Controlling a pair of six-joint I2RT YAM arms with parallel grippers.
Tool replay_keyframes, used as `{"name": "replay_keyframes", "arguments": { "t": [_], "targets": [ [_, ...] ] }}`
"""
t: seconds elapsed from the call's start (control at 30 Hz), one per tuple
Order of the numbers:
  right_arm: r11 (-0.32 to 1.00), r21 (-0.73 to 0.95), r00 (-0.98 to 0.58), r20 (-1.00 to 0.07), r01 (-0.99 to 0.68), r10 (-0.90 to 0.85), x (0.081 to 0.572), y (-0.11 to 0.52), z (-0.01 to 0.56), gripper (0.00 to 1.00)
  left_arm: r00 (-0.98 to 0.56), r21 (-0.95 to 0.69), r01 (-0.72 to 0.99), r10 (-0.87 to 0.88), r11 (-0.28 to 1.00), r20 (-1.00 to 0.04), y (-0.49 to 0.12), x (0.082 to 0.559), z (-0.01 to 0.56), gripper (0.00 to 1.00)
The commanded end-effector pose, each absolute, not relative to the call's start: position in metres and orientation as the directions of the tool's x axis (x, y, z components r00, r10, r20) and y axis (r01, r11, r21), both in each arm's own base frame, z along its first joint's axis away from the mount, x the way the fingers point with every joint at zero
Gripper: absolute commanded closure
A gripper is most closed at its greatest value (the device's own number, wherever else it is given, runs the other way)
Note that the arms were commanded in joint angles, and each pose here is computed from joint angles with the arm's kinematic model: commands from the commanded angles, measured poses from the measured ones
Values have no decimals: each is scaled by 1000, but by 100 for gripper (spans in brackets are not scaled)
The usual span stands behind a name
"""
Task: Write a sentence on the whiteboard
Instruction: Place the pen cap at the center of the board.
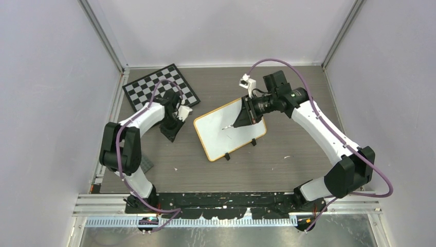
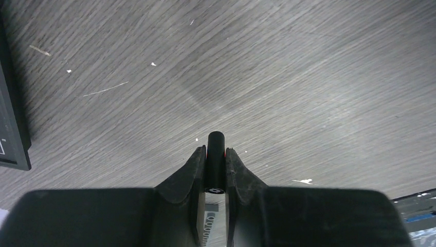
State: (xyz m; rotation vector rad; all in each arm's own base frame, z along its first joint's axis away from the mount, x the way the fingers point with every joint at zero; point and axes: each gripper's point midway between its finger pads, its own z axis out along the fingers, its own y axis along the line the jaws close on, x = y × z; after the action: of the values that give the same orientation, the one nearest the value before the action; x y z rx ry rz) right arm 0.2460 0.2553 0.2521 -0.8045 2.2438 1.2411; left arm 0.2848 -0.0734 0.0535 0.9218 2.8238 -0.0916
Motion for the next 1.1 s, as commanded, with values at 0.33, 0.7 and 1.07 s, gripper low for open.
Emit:
{"name": "replay_keyframes", "arguments": {
  "t": [0.33, 0.7, 1.07],
  "targets": [
    [505, 364, -588, -698, -783, -408, 245, 257, 235, 100, -775, 34, 624, 624, 781, -105, -71, 285, 32, 64],
    [512, 346, -581, -696, -786, -422, 239, 252, 245, 100, -767, -68, 622, 589, 780, -256, -96, 292, 82, 37],
    [528, 268, -537, -706, -806, -461, 247, 248, 257, 100, -728, -353, 589, 288, 727, -623, -120, 320, 196, 16]
  ]
}}
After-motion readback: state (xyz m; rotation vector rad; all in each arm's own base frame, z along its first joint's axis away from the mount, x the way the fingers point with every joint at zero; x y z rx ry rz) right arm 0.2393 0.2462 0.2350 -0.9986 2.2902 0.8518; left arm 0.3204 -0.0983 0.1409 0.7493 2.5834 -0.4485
